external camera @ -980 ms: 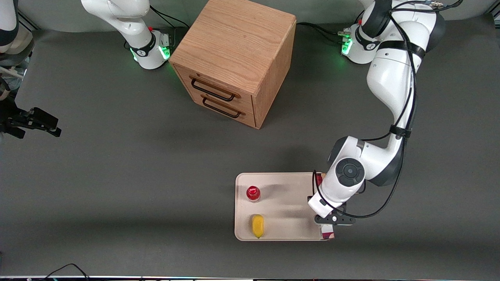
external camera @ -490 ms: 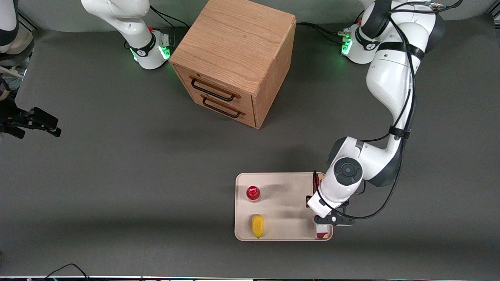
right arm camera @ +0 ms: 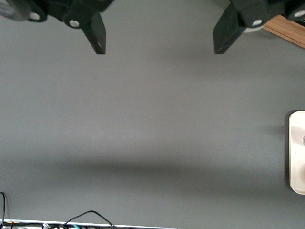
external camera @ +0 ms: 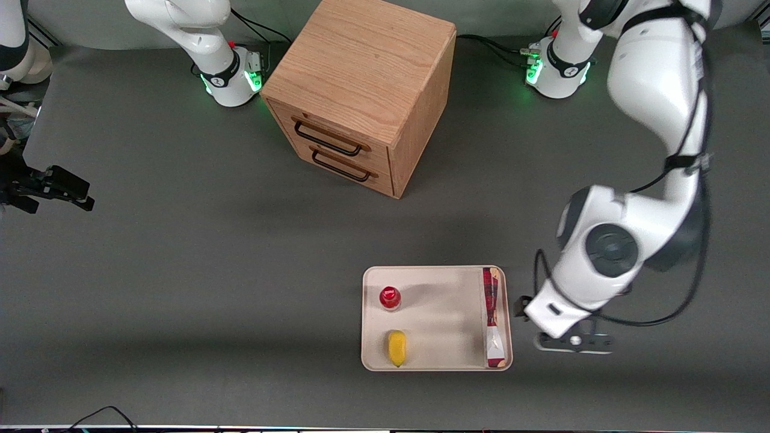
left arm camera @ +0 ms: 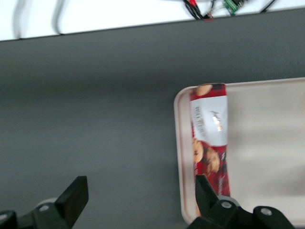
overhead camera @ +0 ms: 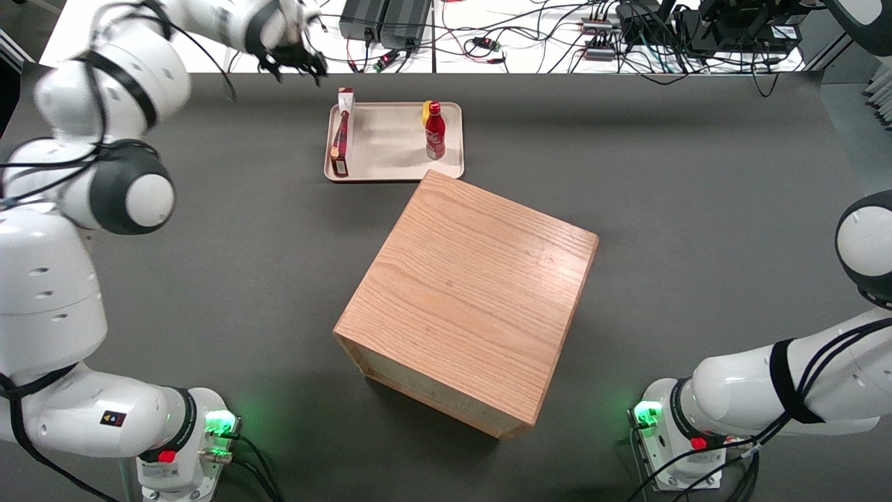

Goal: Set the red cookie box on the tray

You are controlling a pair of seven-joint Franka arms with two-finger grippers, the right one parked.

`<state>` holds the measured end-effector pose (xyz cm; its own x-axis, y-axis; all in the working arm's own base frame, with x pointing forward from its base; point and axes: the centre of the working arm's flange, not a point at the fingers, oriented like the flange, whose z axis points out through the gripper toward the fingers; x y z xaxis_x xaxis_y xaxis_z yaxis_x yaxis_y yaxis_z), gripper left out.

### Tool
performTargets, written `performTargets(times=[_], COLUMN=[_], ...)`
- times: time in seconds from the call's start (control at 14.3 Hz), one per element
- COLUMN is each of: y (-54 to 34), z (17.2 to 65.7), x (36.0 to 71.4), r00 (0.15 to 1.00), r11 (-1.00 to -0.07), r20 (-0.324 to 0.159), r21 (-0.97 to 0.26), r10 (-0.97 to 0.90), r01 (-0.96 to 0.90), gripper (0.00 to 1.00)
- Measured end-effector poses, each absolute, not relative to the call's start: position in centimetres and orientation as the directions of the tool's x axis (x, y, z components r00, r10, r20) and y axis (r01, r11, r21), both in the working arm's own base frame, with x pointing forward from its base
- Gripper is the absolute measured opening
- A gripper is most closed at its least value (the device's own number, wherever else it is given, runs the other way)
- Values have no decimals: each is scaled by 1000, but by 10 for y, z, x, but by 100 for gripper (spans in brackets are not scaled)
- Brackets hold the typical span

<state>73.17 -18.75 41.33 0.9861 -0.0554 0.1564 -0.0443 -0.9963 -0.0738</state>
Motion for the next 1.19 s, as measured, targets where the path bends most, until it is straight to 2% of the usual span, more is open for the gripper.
performTargets(times=[0.28, 0.63, 0.84, 1.19], y=[-113, -49, -29, -12], z=[500, 577, 597, 589], x=[705, 652, 621, 575], r00=[997, 999, 999, 998], r11=[-998, -998, -999, -1000], r20=[59, -6, -28, -61], r21=[-36, -41, -37, -20], r10=[-56, -39, -32, -22], r01=[-54, -40, -33, -23], gripper=[100, 100, 100, 100])
